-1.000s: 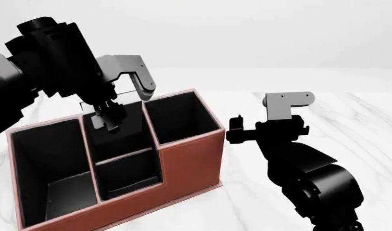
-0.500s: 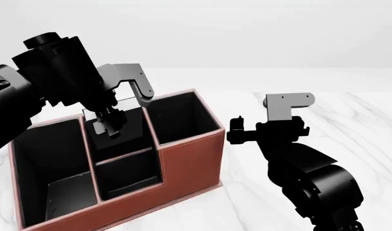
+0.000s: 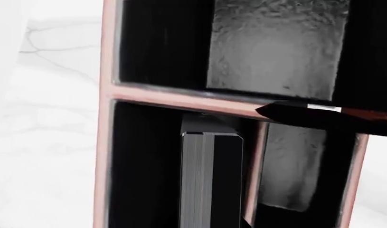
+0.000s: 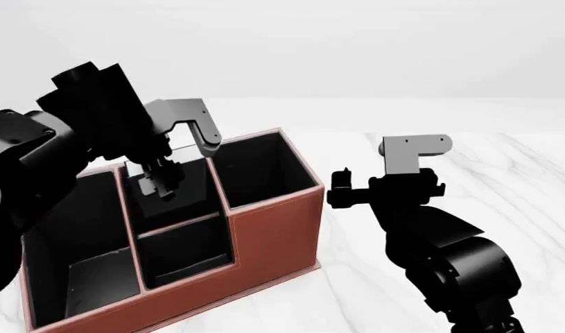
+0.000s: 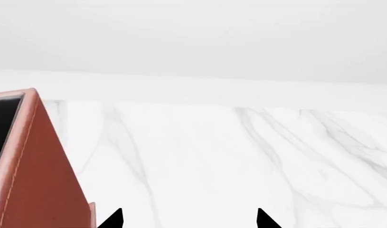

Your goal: Pick up the book and place it in the front compartment of the caddy.

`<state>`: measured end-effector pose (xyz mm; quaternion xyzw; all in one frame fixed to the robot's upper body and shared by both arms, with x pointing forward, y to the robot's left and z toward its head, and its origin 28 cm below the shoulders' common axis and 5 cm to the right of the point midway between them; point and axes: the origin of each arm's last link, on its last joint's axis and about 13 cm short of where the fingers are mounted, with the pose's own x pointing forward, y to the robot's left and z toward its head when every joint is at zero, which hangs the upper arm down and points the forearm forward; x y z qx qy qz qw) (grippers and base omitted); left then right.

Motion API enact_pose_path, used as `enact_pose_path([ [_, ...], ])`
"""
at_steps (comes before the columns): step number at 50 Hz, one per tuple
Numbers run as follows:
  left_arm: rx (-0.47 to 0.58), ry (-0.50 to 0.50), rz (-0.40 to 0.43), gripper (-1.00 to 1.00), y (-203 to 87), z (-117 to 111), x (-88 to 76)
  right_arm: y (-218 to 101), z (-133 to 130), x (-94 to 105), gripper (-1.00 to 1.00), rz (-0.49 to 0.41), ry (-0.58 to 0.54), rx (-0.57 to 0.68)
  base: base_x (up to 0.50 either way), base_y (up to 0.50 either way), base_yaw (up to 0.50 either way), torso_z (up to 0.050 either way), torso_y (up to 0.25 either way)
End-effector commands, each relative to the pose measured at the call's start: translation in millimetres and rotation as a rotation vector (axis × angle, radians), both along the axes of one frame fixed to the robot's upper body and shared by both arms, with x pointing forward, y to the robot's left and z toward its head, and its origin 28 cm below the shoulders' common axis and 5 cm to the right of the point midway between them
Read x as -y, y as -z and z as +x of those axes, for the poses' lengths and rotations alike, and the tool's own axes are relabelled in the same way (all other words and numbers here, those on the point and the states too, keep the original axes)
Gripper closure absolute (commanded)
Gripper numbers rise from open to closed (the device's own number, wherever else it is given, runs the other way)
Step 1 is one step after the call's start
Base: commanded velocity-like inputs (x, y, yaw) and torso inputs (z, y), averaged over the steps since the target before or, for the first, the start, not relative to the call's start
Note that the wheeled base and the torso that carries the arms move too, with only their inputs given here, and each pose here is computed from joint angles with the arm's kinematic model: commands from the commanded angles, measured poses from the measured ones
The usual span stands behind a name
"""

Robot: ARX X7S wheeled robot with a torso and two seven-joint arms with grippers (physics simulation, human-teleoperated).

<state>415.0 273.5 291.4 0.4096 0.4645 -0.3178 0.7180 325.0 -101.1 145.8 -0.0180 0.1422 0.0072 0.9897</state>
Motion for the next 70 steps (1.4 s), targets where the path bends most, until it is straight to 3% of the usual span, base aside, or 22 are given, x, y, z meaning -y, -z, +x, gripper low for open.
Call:
enact_pose_path([
  [1,0.011,-0.006,0.001,1.0,7.3,8.7,-3.2,2.2,1.9,0.8,-1.0,-0.002,0.002,-0.005,0.0,0.0,0.0,0.0,0.0],
  [43,-0.04,-0.02,-0.024,1.0,49.7,6.9,-9.4,7.4,5.3,1.7,-1.0,-0.002,0.01,-0.018,0.0,0.0,0.0,0.0,0.001],
  [70,-0.033,-0.025,-0.029,1.0,52.1,6.6,-11.0,8.7,5.2,3.0,-1.0,0.0,0.011,-0.019,0.0,0.0,0.0,0.0,0.001],
])
